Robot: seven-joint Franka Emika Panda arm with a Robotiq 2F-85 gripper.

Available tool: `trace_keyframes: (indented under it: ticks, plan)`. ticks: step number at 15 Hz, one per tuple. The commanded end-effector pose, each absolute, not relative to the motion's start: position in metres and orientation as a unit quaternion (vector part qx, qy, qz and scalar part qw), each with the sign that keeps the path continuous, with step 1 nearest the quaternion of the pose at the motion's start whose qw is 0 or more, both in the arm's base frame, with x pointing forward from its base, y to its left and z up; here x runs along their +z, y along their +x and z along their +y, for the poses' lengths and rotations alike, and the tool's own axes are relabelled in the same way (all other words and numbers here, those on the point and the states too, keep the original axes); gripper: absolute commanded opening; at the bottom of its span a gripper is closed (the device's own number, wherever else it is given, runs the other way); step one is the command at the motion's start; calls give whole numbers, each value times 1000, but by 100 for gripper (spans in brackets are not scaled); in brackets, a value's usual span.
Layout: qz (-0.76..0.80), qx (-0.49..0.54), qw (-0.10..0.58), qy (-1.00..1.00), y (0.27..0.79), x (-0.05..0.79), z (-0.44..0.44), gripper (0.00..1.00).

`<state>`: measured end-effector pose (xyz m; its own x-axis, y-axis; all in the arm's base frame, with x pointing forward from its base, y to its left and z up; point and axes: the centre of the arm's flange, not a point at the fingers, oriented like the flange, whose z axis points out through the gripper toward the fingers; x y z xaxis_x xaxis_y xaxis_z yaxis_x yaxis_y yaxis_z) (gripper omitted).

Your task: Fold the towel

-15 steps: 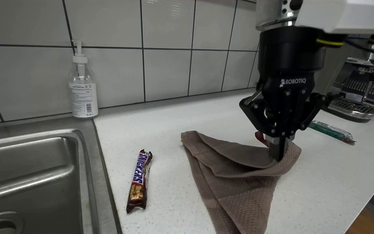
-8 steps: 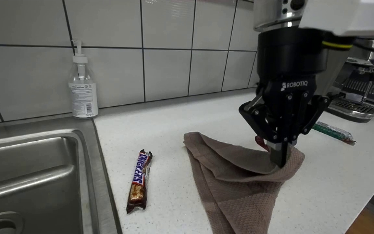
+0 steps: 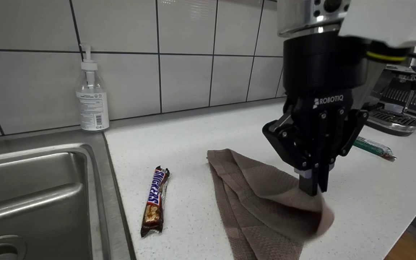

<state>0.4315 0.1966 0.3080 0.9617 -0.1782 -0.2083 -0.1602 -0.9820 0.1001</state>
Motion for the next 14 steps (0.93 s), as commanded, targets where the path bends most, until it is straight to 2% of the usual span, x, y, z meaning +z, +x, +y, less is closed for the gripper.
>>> trace_keyframes:
  ticks: [1, 8, 14]
  plan:
    - [-86, -113, 58, 988, 431, 314, 204, 47]
    - [-87, -115, 60, 988, 432, 316, 203, 98]
    - [-92, -111, 51, 988, 438, 330, 198, 100]
